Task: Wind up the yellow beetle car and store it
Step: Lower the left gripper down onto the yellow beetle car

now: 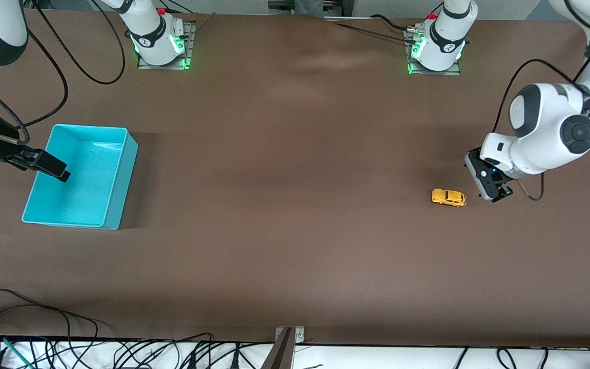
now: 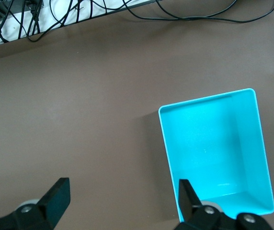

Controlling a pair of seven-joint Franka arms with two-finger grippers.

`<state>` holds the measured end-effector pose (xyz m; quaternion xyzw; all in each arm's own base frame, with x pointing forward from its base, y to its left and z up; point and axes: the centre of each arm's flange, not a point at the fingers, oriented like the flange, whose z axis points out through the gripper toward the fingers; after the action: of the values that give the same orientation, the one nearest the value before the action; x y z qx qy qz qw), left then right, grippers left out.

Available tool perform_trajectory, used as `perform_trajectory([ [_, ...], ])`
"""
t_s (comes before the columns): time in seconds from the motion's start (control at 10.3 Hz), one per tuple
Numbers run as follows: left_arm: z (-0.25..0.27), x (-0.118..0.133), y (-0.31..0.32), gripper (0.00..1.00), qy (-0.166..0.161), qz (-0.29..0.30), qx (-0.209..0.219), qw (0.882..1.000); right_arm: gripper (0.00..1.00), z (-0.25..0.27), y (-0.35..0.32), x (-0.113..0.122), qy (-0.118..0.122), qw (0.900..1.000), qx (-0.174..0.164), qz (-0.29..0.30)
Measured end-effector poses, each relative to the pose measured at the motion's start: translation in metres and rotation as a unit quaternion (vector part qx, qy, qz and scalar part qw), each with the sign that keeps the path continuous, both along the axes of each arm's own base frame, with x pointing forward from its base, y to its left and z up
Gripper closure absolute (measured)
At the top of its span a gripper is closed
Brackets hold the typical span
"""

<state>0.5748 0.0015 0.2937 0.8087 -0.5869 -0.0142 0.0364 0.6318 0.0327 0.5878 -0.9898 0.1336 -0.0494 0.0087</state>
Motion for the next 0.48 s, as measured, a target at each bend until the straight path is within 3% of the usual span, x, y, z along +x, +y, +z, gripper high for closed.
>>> perform_trajectory([
  [0.29, -0.061, -0.005, -0.004, 0.0, -0.037, -0.079, -0.005, 0.996, 0.0, 0.0, 0.0, 0.0, 0.0, 1.0, 0.0, 0.0],
  [0.48, -0.078, -0.004, -0.009, 0.0, -0.049, -0.139, 0.02, 0.989, 0.0, 0.0, 0.0, 0.0, 0.0, 1.0, 0.0, 0.0],
])
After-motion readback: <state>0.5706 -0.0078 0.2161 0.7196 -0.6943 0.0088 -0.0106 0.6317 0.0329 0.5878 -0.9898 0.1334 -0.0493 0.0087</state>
